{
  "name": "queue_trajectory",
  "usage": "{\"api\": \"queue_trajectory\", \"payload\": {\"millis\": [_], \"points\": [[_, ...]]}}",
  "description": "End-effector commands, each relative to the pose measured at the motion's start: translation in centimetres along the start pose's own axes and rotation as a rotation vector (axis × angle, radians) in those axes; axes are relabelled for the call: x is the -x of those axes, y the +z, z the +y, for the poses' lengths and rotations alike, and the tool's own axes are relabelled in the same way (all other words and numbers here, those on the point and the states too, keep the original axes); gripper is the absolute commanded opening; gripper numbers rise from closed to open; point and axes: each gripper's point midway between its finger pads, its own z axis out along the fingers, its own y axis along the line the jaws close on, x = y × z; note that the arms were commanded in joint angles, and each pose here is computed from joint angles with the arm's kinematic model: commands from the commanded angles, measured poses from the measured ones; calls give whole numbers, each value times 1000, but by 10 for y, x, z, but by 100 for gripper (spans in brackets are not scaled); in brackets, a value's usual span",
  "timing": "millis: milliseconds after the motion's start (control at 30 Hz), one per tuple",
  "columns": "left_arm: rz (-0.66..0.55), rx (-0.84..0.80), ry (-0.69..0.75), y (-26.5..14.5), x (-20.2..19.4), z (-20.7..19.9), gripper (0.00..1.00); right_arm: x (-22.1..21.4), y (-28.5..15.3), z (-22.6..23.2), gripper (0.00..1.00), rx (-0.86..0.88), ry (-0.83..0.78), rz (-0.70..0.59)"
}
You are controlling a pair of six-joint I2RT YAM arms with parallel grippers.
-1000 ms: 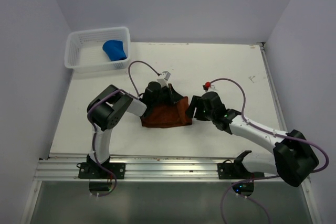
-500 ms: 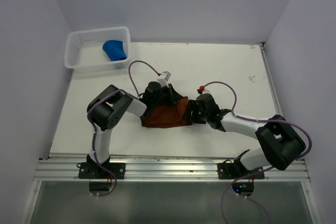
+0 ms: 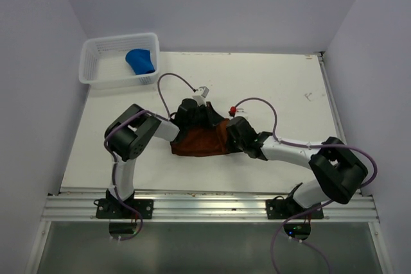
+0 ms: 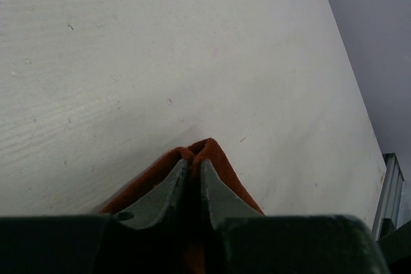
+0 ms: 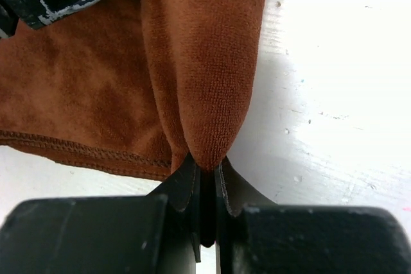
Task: Roll the towels
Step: Roll the towel
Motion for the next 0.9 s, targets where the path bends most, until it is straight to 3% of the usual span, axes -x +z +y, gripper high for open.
{"api": "queue_trajectory", "payload": {"millis": [0,33,133,333,567,733,867], "points": [[-86,-7,12,-4,41,-20,19,18,-7,-8,0,-113,-86,-34],[-95,-7,1,-6,48,-25,33,21,-8,-9,0,-129,-106,-34],[-91,42,-16,-6,59,-27,50,29,-13,-13,0,-186,-150,-33],[-4,128,-110,-7,71,-27,64,35,-15,-19,0,-220,-231,-32],[96,138,-186,-8,75,-27,66,33,-10,-25,0,-245,-236,-43],[178,108,-234,-17,58,-36,67,35,-10,-28,0,-265,-236,-49],[178,59,-254,-18,39,-54,68,37,-10,-26,0,-259,-227,-62]]}}
